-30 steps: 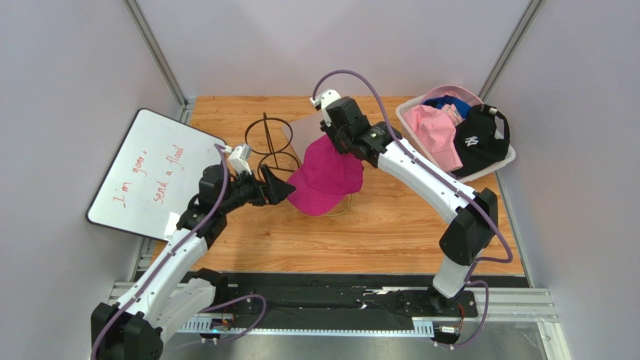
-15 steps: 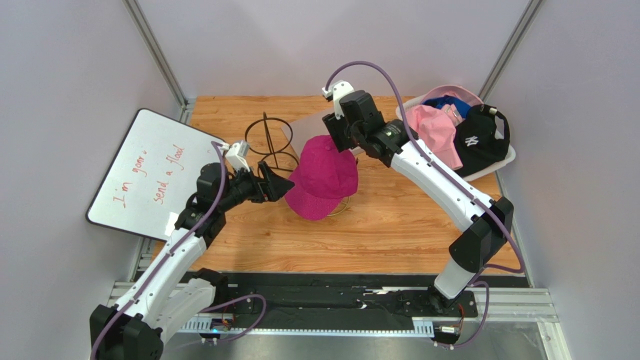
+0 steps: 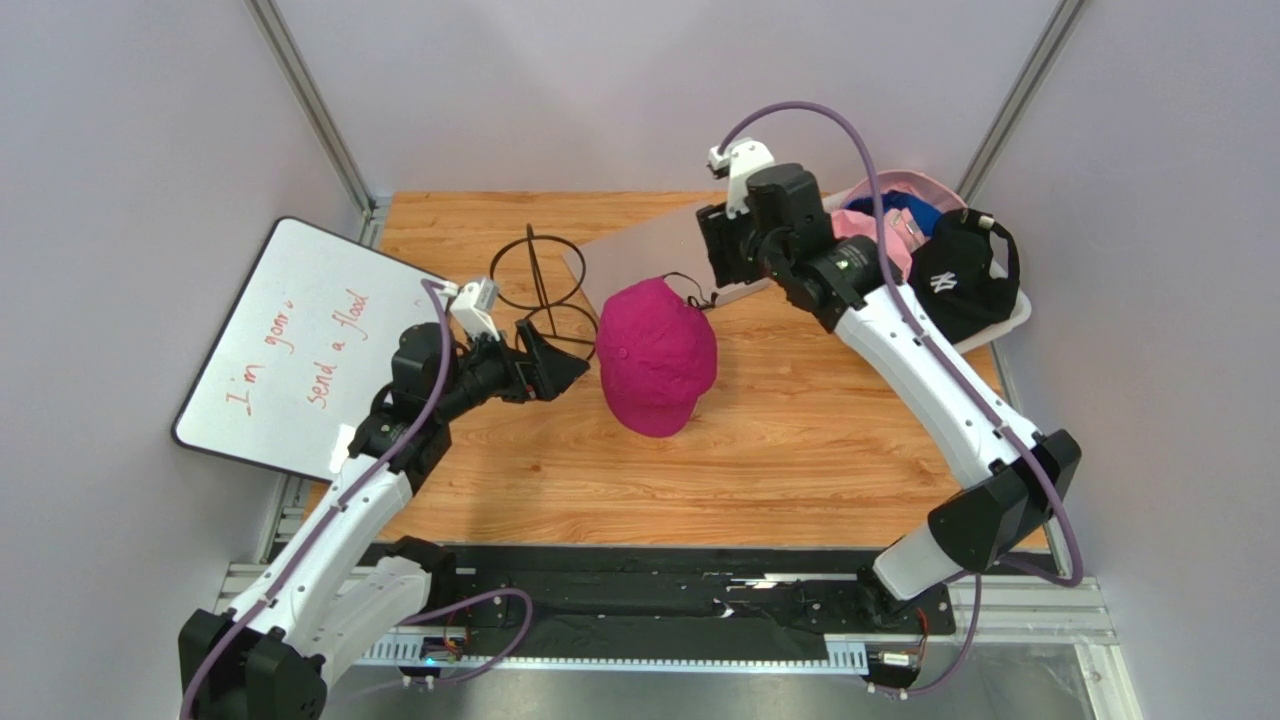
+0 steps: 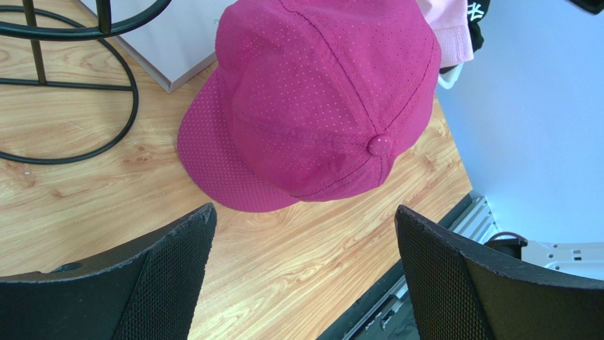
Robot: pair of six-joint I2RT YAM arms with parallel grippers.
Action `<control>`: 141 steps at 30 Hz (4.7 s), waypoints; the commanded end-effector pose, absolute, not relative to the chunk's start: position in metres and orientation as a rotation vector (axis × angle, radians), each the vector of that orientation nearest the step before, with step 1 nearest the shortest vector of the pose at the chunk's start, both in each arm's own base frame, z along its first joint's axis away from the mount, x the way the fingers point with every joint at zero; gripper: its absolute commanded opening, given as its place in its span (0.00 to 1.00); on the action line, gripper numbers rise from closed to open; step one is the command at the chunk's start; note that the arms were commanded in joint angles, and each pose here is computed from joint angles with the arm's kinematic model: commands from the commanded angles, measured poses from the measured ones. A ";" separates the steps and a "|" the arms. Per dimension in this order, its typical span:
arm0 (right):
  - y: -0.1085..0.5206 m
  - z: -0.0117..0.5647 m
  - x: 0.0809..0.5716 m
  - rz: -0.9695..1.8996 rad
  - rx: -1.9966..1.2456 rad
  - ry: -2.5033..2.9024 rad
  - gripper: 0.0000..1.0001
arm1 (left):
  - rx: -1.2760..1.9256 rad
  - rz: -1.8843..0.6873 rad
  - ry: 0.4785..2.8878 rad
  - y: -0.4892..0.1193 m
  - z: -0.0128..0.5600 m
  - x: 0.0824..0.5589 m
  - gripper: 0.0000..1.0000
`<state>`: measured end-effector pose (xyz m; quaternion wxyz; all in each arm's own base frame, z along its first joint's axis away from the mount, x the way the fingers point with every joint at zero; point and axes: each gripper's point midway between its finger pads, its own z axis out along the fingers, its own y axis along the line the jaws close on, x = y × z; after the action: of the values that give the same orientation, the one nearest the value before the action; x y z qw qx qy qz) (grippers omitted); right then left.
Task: Stack the hats
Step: Place the hat on the hat stand, then pick up the hat from the bin, then place the hat on the hat stand.
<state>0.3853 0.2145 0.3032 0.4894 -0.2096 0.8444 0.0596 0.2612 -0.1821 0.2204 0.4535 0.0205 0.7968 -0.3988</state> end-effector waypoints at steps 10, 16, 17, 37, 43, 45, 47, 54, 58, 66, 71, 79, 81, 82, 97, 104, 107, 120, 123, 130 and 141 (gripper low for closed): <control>0.053 0.311 0.397 0.044 0.013 2.087 0.57 | 0.093 -0.989 1.931 -0.186 0.225 0.264 1.00; -0.022 0.276 0.401 0.021 0.297 2.116 0.56 | 0.104 -0.974 1.953 -0.184 0.213 0.260 1.00; -0.030 0.275 0.401 0.011 0.322 2.112 0.55 | 0.103 -0.972 1.949 -0.183 0.214 0.259 1.00; -0.063 0.239 0.419 0.205 0.445 2.109 0.54 | 0.104 -0.978 1.946 -0.181 0.212 0.250 1.00; -0.054 0.211 0.430 0.240 0.420 2.166 0.52 | 0.099 -0.973 1.940 -0.180 0.216 0.250 1.00; -0.048 0.200 0.435 0.245 0.393 2.194 0.51 | 0.092 -0.958 1.946 -0.177 0.223 0.248 1.00; -0.041 0.197 0.439 0.261 0.365 2.208 0.50 | 0.102 -0.927 1.898 -0.171 0.249 0.245 1.00; -0.031 0.192 0.446 0.273 0.303 2.245 0.20 | 0.124 -0.851 1.828 -0.156 0.299 0.232 1.00; -0.034 0.216 0.442 0.242 0.306 2.214 0.00 | 0.141 -0.849 1.851 -0.158 0.299 0.233 1.00; -0.022 0.377 0.420 0.232 0.270 1.923 0.00 | 0.291 -0.848 1.795 -0.169 0.331 0.229 1.00; 0.054 0.446 0.397 0.362 0.115 1.832 0.00 | 0.385 -0.760 1.707 -0.183 0.369 0.229 1.00; 0.177 0.513 0.357 0.783 -0.044 1.694 0.00 | 0.548 -0.660 1.637 -0.213 0.395 0.226 1.00; 0.206 0.519 0.340 0.884 -0.110 1.678 0.00 | 0.585 -0.612 1.599 -0.216 0.401 0.225 1.00; 0.215 0.525 0.336 0.930 -0.116 1.660 0.00 | 0.556 -0.553 1.593 -0.209 0.403 0.231 1.00; 0.266 0.541 0.254 1.326 -0.359 1.657 0.00 | 0.626 -0.472 1.313 -0.188 0.429 0.207 0.83; 0.265 0.548 0.230 1.409 -0.394 1.637 0.00 | 0.713 -0.530 1.283 -0.218 0.422 0.212 0.77; 0.265 0.552 0.222 1.434 -0.421 1.635 0.00 | 0.708 -0.523 1.273 -0.220 0.424 0.215 0.76; 0.263 0.557 0.209 1.463 -0.465 1.631 0.00 | 0.739 -0.555 1.180 -0.208 0.432 0.190 0.71; 0.263 0.558 0.208 1.463 -0.466 1.628 0.00 | 0.717 -0.520 1.213 -0.201 0.429 0.194 0.71; 0.263 0.557 0.206 1.474 -0.466 1.629 0.00 | 0.728 -0.547 1.204 -0.212 0.431 0.197 0.70; 0.267 0.552 0.204 1.510 -0.487 1.644 0.00 | 0.704 -0.546 1.151 -0.226 0.445 0.211 0.66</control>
<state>0.2224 0.2695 0.5333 0.4094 -0.1728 0.6813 0.5817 0.2184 -0.2251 0.4075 0.7087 0.3288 0.5782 -0.2352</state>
